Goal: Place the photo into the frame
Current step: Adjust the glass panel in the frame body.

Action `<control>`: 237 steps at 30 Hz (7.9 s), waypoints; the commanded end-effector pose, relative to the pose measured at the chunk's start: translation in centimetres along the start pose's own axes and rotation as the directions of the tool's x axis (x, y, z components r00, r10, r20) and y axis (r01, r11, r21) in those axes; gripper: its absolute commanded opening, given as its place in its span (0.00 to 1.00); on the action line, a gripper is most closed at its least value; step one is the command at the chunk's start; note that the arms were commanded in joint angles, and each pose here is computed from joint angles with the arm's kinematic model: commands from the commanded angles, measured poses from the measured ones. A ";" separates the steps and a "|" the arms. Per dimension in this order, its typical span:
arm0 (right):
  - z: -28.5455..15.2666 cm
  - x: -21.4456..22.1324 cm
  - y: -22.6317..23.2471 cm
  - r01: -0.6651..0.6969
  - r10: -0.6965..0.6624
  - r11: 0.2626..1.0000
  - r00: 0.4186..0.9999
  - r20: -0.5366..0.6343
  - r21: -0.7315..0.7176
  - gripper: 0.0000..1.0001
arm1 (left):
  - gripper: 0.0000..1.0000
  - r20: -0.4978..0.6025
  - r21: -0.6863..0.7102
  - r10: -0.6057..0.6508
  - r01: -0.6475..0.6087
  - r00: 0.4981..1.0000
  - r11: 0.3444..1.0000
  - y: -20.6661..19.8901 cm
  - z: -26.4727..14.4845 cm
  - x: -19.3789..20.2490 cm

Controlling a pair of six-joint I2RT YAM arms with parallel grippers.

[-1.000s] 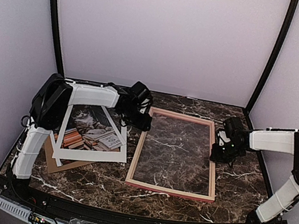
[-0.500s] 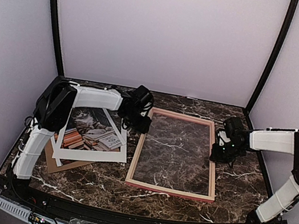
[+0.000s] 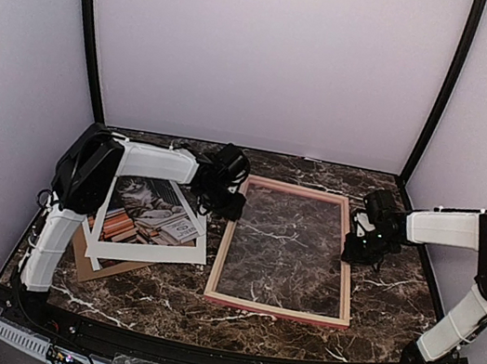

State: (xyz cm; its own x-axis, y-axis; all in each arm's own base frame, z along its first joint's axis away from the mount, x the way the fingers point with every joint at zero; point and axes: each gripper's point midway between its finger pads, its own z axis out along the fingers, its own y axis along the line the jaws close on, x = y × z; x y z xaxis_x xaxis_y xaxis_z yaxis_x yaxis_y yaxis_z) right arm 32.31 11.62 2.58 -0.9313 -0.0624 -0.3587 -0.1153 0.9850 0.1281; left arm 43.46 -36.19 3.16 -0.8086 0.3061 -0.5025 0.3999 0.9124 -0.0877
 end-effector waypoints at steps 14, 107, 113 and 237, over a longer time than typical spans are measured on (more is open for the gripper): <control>0.1 -0.8 0.0 0.024 -0.024 1.000 1.000 -0.017 0.009 0.23 | 0.52 -0.065 0.135 -0.061 0.070 0.996 0.988 -3.3 -4.9 4.6; 0.5 -0.6 2.1 0.074 -0.078 0.991 0.996 -0.035 -0.111 0.24 | 0.64 0.164 -0.141 -0.058 0.081 0.985 0.987 7.7 2.0 -8.9; 0.6 -0.5 1.5 0.054 -0.057 0.995 0.998 -0.038 -0.081 0.24 | 0.64 0.214 -0.058 -0.080 0.094 0.974 0.994 6.5 -2.1 -9.4; -7.0 -9.0 4.6 0.025 0.020 0.989 0.955 0.296 -0.146 0.76 | 0.89 0.112 -0.136 -0.585 0.596 0.803 0.792 27.2 -15.7 12.1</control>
State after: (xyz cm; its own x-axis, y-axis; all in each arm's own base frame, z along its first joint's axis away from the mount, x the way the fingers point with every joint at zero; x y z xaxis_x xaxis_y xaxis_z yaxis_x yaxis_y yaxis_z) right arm 37.13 10.57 10.45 -0.8248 0.0162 -0.5652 -0.0833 0.9852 0.1497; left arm 36.69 -4.50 9.73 -0.8165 -0.3256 -0.4768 -0.2411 0.9426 -0.2308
